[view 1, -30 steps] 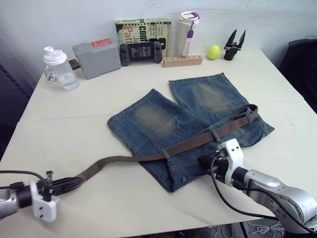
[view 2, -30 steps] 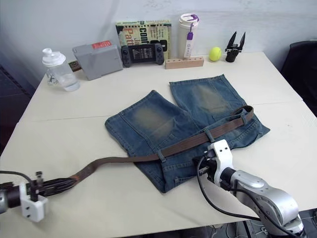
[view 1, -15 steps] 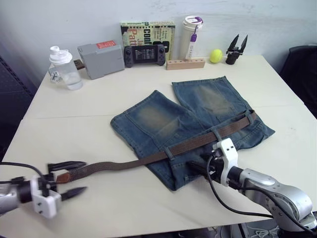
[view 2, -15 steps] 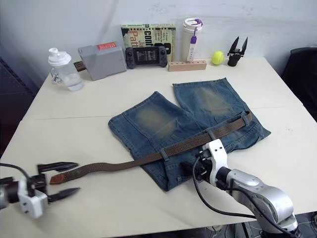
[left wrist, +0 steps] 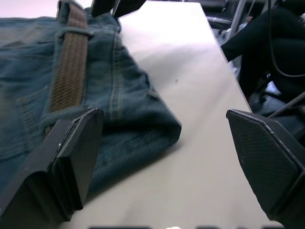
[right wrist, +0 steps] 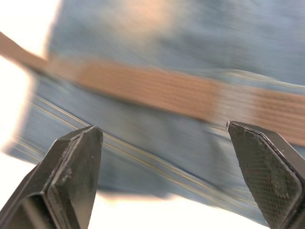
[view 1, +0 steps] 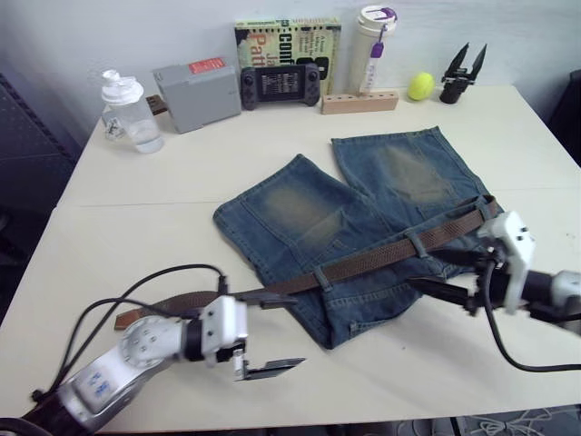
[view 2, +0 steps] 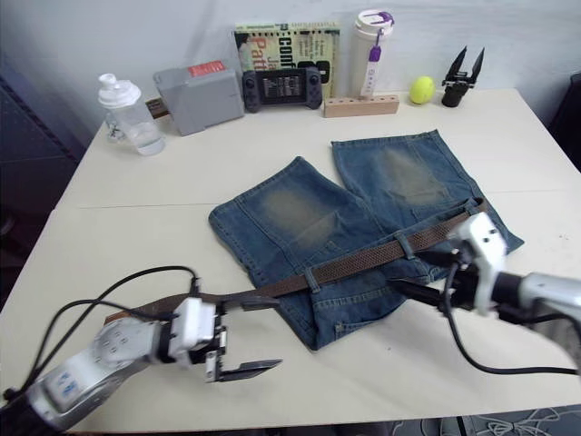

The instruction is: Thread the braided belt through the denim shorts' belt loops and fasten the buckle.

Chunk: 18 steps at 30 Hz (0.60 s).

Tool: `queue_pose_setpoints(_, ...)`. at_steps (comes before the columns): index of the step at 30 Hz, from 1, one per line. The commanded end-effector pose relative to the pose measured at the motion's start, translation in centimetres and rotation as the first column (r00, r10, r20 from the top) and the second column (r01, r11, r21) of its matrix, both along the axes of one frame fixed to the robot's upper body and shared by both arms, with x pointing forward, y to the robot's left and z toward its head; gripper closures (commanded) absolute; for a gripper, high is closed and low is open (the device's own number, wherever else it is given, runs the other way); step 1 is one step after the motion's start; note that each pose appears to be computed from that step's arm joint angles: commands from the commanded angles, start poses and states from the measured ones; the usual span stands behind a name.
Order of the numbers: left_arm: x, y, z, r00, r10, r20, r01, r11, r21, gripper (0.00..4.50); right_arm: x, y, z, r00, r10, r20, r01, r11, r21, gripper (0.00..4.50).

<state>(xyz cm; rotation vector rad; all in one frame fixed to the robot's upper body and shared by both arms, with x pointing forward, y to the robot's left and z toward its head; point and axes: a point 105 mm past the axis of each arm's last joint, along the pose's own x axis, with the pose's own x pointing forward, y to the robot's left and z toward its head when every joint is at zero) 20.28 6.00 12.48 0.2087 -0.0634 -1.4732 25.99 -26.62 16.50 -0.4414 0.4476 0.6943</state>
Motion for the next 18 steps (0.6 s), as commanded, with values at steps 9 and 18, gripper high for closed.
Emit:
queue_pose_setpoints(9, 1.6, -6.4, -2.7, 0.978, -0.203, -0.042, 0.207, 0.955, 0.212, 0.0, 2.8, -7.5, -2.5, 0.955, 0.296, 0.021, -0.196, 0.68, -0.706, 0.07)
queue_pose_setpoints(18, 6.1, -6.7, -5.4, 0.983, -0.049, 0.176, -0.032, 0.903, 0.429, 1.26, 5.5, -6.3, -6.0, 0.926, 0.375, 0.027, -0.226, 0.613, -0.757, 1.32)
